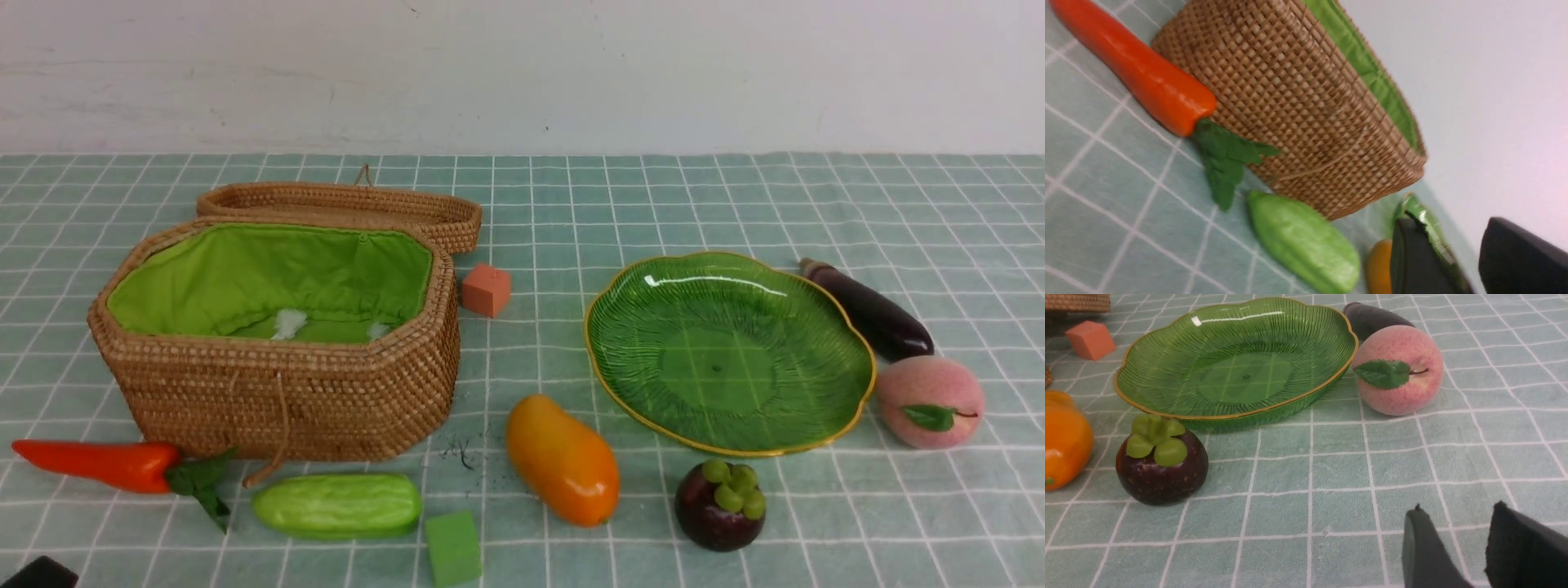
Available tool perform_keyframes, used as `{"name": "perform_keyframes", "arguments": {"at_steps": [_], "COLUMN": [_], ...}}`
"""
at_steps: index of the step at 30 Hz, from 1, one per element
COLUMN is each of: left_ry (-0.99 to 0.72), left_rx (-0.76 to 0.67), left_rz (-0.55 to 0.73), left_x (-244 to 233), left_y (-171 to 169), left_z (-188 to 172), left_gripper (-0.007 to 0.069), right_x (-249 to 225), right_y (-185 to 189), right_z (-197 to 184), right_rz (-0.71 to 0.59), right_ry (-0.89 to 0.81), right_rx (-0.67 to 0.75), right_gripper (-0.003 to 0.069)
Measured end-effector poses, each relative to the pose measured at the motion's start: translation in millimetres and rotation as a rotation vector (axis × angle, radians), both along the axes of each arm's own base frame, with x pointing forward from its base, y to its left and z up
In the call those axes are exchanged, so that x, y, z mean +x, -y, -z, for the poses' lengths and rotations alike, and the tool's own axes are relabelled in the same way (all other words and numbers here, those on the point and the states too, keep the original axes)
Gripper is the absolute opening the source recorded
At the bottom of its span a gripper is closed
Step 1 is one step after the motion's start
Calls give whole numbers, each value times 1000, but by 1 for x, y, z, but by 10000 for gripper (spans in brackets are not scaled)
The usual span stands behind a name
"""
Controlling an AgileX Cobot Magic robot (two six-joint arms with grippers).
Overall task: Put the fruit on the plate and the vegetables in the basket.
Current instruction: Use the left arm to grab a carrot and put it into the left basket
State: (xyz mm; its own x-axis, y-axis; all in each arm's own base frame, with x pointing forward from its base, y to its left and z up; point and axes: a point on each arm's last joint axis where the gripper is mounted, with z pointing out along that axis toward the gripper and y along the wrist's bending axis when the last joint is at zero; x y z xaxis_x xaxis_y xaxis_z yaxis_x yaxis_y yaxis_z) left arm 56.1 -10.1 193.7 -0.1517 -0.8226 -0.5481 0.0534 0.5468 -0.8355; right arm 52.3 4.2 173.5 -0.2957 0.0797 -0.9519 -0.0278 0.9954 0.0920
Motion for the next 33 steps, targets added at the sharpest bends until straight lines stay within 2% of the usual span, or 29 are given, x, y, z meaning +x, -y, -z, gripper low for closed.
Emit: {"name": "perform_keyframes", "arguments": {"at_steps": [3, 7, 8, 9, 10, 12, 15, 17, 18, 19, 20, 25, 29, 31, 33], "left_ry": [49, 47, 58, 62, 69, 28, -52, -165, -189, -249, -376, -581, -608, -611, -618], "left_rx": [-42, -40, -22, -18, 18, 89, 169, 234, 245, 270, 332, 460, 502, 550, 599], "left_rz": [-19, -14, -7, -3, 2, 31, 79, 139, 152, 181, 250, 375, 414, 455, 497], "left_x": [0, 0, -1, -2, -3, -2, 0, 4, 5, 8, 12, 28, 38, 43, 50], "left_y": [-2, -1, -1, -1, 0, 2, 6, 11, 11, 13, 17, 21, 23, 25, 26], "left_z": [-5, -8, -14, -17, -25, -40, -55, -65, -67, -69, -72, -73, -73, -75, -82], "left_gripper": [219, 150, 90, 83, 31, -13, -13, -13, -13, -13, -13, -13, -13, -13, -13], "right_x": [0, 0, 0, 0, 0, 0, 1, 2, 2, 2, 3, 4, 0, -7, -14], "right_y": [0, 0, 0, 0, 0, 0, 0, -2, -2, -3, -3, -2, -9, -18, -26], "right_z": [0, 0, 0, 0, 0, -1, -2, -5, -6, -8, -13, -21, -29, -47, -79], "right_rz": [0, 0, 0, 0, 0, 1, 6, 20, 22, 30, 50, 80, 28, -69, -203], "right_ry": [0, 0, 0, 0, 0, 10, 36, 64, 73, 91, 132, 210, 110, 14, -70], "right_rx": [0, 0, 0, 0, 0, 0, 23, 148, 164, 242, 398, 602, 640, 595, 490], "right_gripper": [241, 241, 241, 241, 241, 241, 241, 241, 241, 241, 241, 236, 203, 167, 127]}}
